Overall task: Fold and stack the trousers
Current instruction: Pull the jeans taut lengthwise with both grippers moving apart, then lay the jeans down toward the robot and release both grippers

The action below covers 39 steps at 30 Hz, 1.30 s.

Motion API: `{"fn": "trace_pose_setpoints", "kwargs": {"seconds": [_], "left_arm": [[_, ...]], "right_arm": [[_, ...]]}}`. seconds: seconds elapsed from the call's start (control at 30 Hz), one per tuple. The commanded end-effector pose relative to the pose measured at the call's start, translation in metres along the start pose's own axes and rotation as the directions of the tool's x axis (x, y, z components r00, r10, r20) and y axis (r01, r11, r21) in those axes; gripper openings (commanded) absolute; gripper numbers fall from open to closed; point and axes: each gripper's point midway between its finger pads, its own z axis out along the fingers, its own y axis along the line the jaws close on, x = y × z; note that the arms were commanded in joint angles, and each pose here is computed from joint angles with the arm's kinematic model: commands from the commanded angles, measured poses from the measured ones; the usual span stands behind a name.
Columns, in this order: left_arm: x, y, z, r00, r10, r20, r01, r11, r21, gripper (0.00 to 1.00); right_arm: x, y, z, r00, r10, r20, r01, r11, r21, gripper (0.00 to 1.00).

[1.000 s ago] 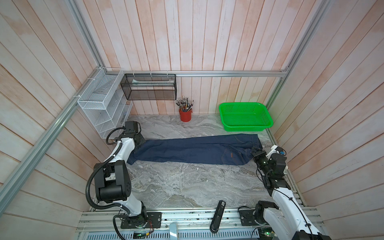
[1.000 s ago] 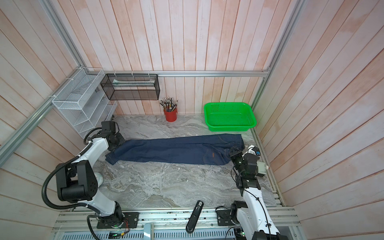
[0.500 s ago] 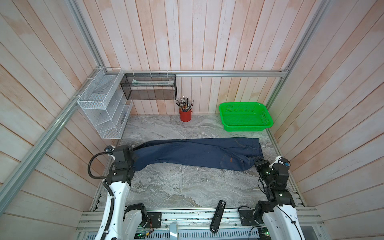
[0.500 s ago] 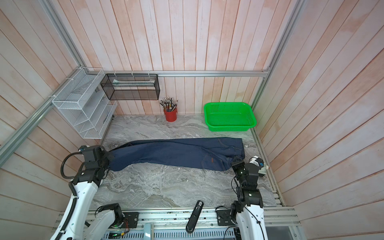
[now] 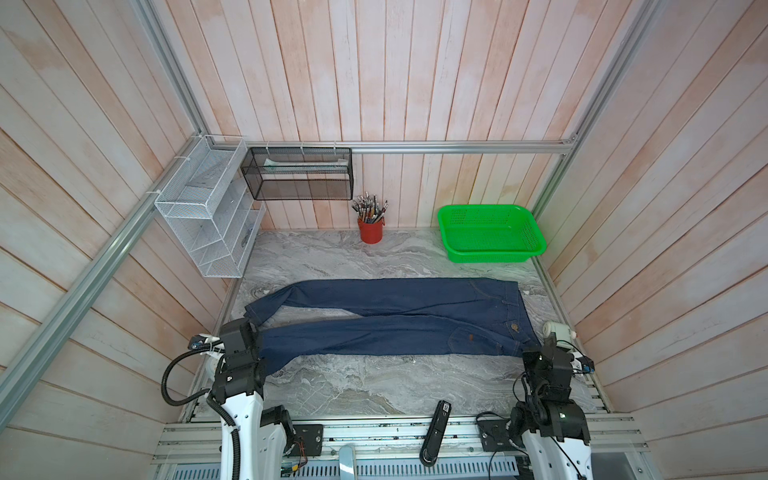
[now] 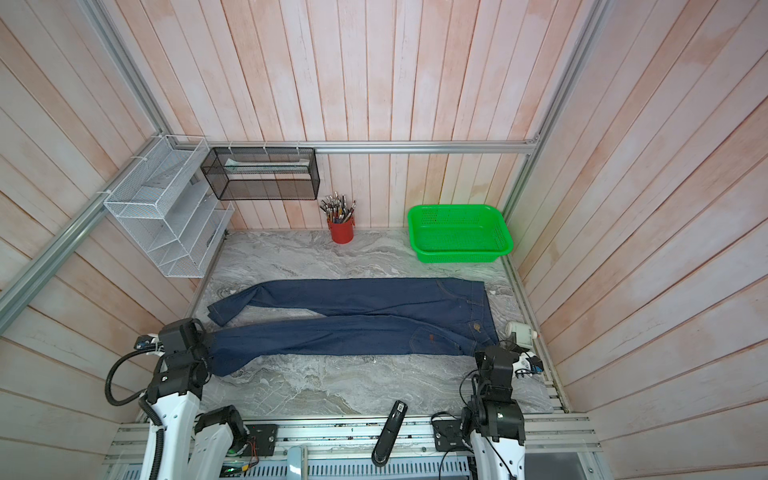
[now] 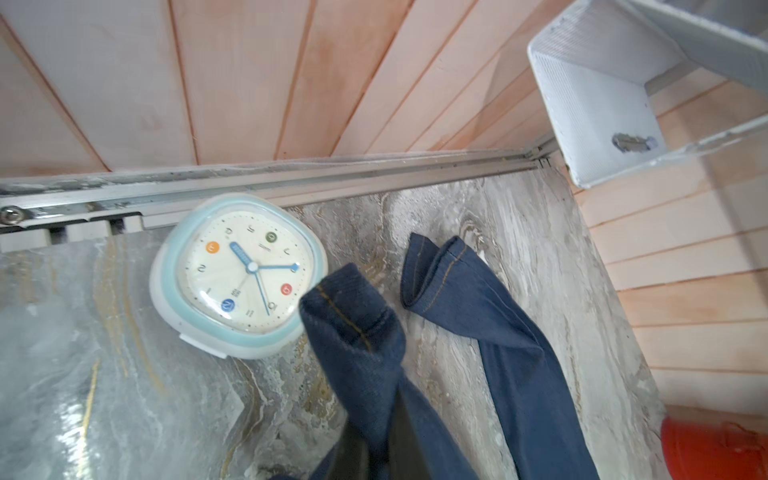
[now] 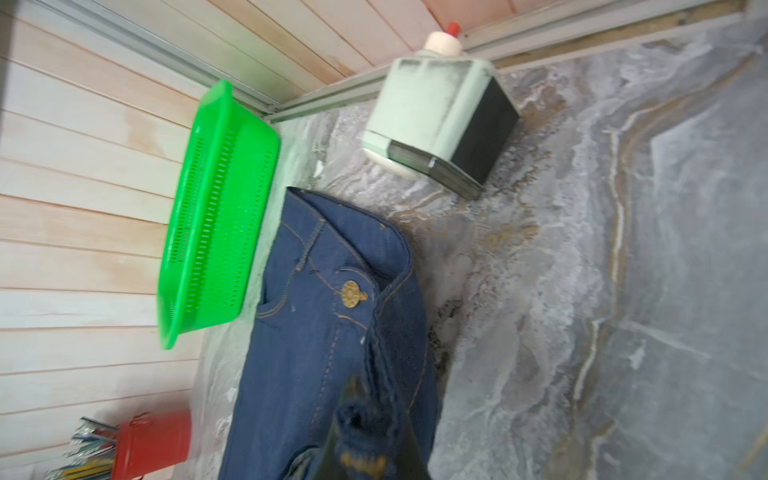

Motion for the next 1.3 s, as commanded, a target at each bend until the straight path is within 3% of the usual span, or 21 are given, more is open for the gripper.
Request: {"fn": "trace_pose_setpoints", "kwargs": {"seconds": [0.0,0.13,0.27,0.43,0.57,0.67,0.77,0.9,0.97,1.1,1.27], "left_arm": [[-0.03,0.002,-0.008,0.993,-0.02,0.113,0.025,0.999,-0.035,0.0],[-0.031,-0.015,-0.002,0.994,-0.03,0.108,0.026,0.999,0.036,0.0],[-0.033,-0.074,0.0,0.998,-0.05,0.03,0.04,0.963,0.265,0.0],[-0.065,-0.135,-0.015,0.999,-0.033,0.04,0.014,0.911,0.412,0.0],[-0.11,-0.165,-0.055,0.987,-0.047,0.153,-0.035,0.871,0.49,0.0],[-0.132,-0.169,-0.09,0.972,-0.04,0.232,-0.088,0.852,0.515,0.0],[-0.124,-0.149,-0.099,0.963,-0.014,0.269,-0.12,0.87,0.478,0.0],[-0.078,-0.097,-0.054,0.977,0.014,0.214,-0.09,0.932,0.351,0.0],[-0.059,-0.073,-0.034,0.984,0.018,0.179,-0.067,0.959,0.274,0.0],[-0.041,-0.032,-0.014,0.985,-0.011,0.173,-0.013,0.991,0.132,0.0],[-0.026,-0.002,-0.001,0.985,-0.042,0.167,0.034,0.998,0.047,0.0]], "right_arm": [[-0.005,-0.028,0.003,0.999,-0.017,0.032,0.011,0.987,0.16,0.0],[-0.009,-0.009,0.006,0.999,0.01,0.046,-0.014,0.996,0.09,0.0],[-0.01,0.049,0.012,0.999,0.046,0.0,-0.046,0.996,-0.081,0.0],[-0.02,0.142,0.012,0.997,-0.006,-0.077,-0.013,0.972,-0.235,0.0],[-0.052,0.23,-0.024,0.999,-0.004,-0.038,-0.015,0.874,-0.486,0.0],[-0.076,0.267,-0.068,0.996,-0.054,0.068,0.084,0.782,-0.618,0.0],[-0.08,0.243,-0.078,0.978,-0.113,0.174,0.194,0.795,-0.574,0.0],[-0.047,0.135,-0.022,0.985,-0.129,0.115,0.159,0.939,-0.305,0.0],[-0.035,0.088,-0.005,0.989,-0.112,0.097,0.129,0.974,-0.188,0.0],[-0.034,0.029,0.005,0.985,-0.083,0.148,0.088,0.996,-0.029,0.0],[-0.031,0.004,0.01,0.984,-0.09,0.155,0.083,0.995,0.053,0.0]]}}
